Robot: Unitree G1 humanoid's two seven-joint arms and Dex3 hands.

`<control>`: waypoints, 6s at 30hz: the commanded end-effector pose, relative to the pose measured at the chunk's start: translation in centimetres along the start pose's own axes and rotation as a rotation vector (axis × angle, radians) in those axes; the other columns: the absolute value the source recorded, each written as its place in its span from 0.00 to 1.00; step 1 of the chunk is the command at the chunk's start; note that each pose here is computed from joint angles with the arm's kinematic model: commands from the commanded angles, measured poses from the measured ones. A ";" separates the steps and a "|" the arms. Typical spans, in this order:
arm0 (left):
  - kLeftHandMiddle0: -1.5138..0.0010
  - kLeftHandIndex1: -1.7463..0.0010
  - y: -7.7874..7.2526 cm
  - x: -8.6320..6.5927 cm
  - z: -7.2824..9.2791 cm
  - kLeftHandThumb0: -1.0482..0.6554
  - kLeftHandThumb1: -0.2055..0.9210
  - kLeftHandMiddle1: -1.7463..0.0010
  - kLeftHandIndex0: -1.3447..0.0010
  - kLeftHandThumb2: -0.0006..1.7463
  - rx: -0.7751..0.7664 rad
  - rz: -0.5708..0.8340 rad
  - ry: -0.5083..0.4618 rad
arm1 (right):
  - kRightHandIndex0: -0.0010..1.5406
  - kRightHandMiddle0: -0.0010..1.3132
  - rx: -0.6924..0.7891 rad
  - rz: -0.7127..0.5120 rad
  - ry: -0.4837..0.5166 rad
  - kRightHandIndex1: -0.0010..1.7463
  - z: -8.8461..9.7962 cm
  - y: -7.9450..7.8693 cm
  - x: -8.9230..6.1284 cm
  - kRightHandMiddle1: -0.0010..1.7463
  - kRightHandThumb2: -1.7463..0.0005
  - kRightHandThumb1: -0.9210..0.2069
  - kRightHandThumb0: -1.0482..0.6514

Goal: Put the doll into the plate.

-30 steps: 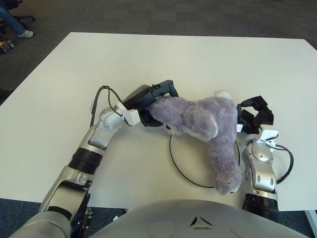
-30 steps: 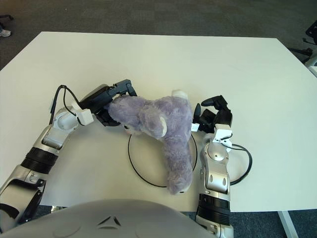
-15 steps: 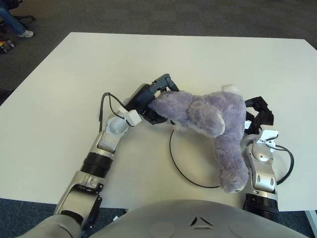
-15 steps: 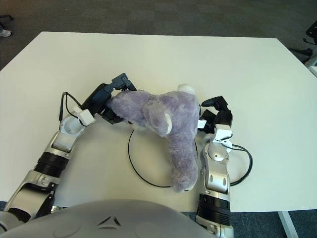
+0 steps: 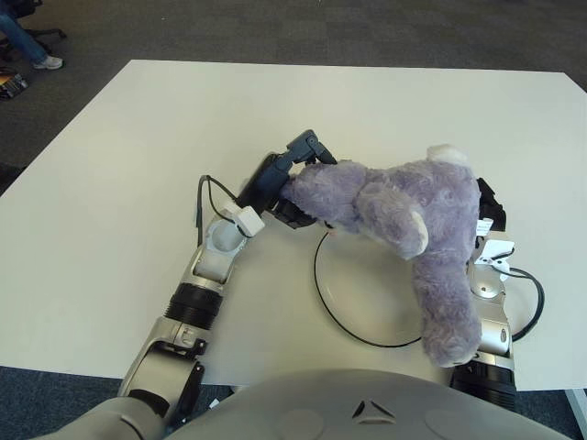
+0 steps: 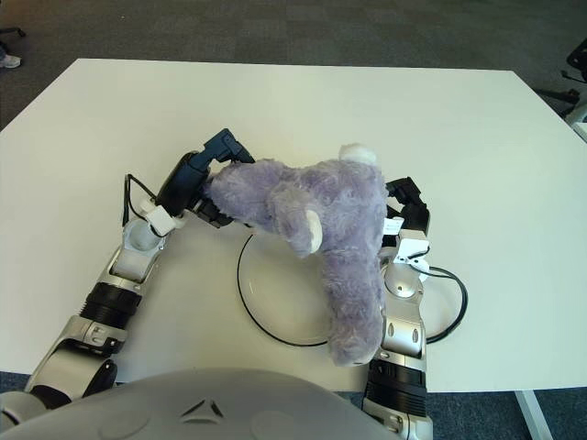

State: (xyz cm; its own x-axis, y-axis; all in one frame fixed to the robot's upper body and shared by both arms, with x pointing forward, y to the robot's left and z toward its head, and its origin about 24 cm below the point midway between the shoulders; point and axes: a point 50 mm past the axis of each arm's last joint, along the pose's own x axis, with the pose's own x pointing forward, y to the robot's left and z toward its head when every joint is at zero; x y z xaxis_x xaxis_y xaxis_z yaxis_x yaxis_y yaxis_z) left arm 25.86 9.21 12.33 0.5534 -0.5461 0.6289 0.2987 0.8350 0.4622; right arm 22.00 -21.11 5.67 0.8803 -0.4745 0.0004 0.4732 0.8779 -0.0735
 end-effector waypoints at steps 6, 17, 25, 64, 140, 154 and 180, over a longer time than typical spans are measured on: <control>0.62 0.00 0.0 0.3 0.4 0.61 0.37 0.00 0.58 0.82 -0.026 0.024 -0.036 | 0.73 0.41 0.004 -0.004 -0.001 1.00 0.2 -0.1 0.0 1.00 0.31 0.45 0.35; 0.61 0.01 -0.2 0.2 0.8 0.61 0.37 0.01 0.57 0.82 -0.036 -0.023 -0.068 | 0.71 0.40 0.002 -0.004 0.002 1.00 0.3 -0.1 -0.1 1.00 0.32 0.45 0.35; 0.53 0.07 -0.2 0.0 0.7 0.61 0.37 0.02 0.62 0.80 -0.013 -0.075 -0.083 | 0.71 0.40 0.007 -0.005 -0.001 1.00 0.3 -0.1 -0.1 1.00 0.32 0.44 0.35; 0.79 0.37 0.2 -0.7 0.6 0.08 0.93 0.59 1.00 0.25 0.055 -0.265 -0.137 | 0.71 0.41 -0.016 -0.001 0.005 1.00 0.6 -0.2 -0.2 1.00 0.31 0.45 0.35; 0.27 0.00 4.1 2.0 -7.3 0.39 0.76 0.00 0.73 0.51 -0.290 0.565 0.439 | 0.73 0.40 0.004 -0.020 0.004 1.00 0.5 -0.9 -0.3 1.00 0.32 0.44 0.35; 0.25 0.00 3.3 1.2 -8.7 0.37 0.66 0.00 0.67 0.60 -0.349 0.491 0.540 | 0.73 0.41 0.010 -0.029 0.005 1.00 0.5 -1.1 -0.3 1.00 0.31 0.46 0.35; 0.25 0.00 0.6 -0.5 -10.7 0.36 0.61 0.00 0.64 0.64 -0.494 0.427 0.755 | 0.72 0.40 -0.001 -0.034 0.012 1.00 0.5 -1.2 -0.5 1.00 0.32 0.44 0.35</control>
State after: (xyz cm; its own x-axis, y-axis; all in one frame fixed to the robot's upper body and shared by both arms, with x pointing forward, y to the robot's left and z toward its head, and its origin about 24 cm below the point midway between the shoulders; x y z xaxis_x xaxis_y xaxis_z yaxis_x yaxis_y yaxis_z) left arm 34.13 10.73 6.37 0.9849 -0.1510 0.0842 0.1614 0.9775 -0.1357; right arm 21.23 -21.79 6.14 0.8665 -0.4992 -0.0064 0.4973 0.8641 -0.0773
